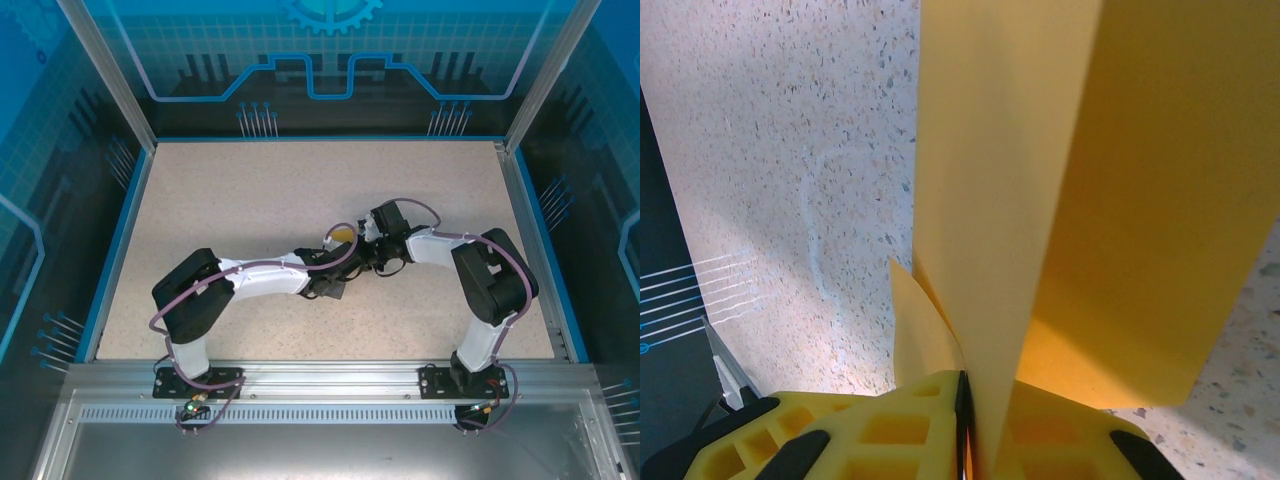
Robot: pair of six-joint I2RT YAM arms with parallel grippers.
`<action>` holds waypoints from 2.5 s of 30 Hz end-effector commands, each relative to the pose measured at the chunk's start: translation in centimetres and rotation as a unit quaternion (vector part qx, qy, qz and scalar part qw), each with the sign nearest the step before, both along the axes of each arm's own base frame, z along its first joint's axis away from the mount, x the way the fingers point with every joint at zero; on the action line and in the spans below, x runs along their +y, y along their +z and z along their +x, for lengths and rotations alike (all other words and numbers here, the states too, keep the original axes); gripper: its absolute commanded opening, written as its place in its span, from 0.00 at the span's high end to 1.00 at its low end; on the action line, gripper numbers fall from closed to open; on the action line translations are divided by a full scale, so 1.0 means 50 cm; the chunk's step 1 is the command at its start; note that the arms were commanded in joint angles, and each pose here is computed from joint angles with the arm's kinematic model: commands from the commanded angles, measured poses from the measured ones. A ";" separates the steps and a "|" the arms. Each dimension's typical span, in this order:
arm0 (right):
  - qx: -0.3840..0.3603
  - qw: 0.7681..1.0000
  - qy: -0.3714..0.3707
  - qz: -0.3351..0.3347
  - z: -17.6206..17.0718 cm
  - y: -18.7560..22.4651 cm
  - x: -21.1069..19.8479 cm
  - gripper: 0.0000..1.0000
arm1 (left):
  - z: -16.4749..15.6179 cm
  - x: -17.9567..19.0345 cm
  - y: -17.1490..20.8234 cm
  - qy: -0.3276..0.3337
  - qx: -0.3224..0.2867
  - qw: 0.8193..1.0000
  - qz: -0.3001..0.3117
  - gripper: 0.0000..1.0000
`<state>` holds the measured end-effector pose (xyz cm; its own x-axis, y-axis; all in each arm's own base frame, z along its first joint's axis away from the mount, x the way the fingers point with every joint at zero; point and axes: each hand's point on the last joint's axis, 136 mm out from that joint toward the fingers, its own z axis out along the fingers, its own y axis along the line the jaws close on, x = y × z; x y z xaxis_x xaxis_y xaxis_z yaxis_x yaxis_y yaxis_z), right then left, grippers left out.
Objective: Fold a paper plane with a square sheet of paper (pick it up from the middle)
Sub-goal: Fourth fold the wing at the center of the table.
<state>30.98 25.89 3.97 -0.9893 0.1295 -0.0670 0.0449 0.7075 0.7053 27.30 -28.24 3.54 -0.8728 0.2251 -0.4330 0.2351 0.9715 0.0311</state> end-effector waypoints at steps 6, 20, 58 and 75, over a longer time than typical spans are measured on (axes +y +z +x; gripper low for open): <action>0.013 1.000 0.005 -0.001 -0.004 -0.001 0.013 0.88 | 0.006 0.004 0.016 0.012 -0.024 1.000 -0.005 0.58; 0.017 1.000 0.011 -0.008 -0.005 -0.013 0.020 0.88 | 0.000 0.021 0.025 0.016 -0.032 0.999 -0.005 0.56; 0.016 1.000 -0.007 0.016 0.002 0.006 0.006 0.87 | 0.006 -0.010 -0.017 -0.024 -0.011 1.000 0.014 0.59; 0.017 1.000 -0.005 0.014 -0.001 0.002 0.004 0.87 | 0.018 -0.005 -0.014 -0.015 -0.023 0.999 0.028 0.73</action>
<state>31.15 26.21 3.39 -0.9895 0.1409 -0.0319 0.0774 0.7030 0.7070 27.93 -28.43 2.80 -0.8501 0.2678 -0.4533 0.2690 0.9611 0.0634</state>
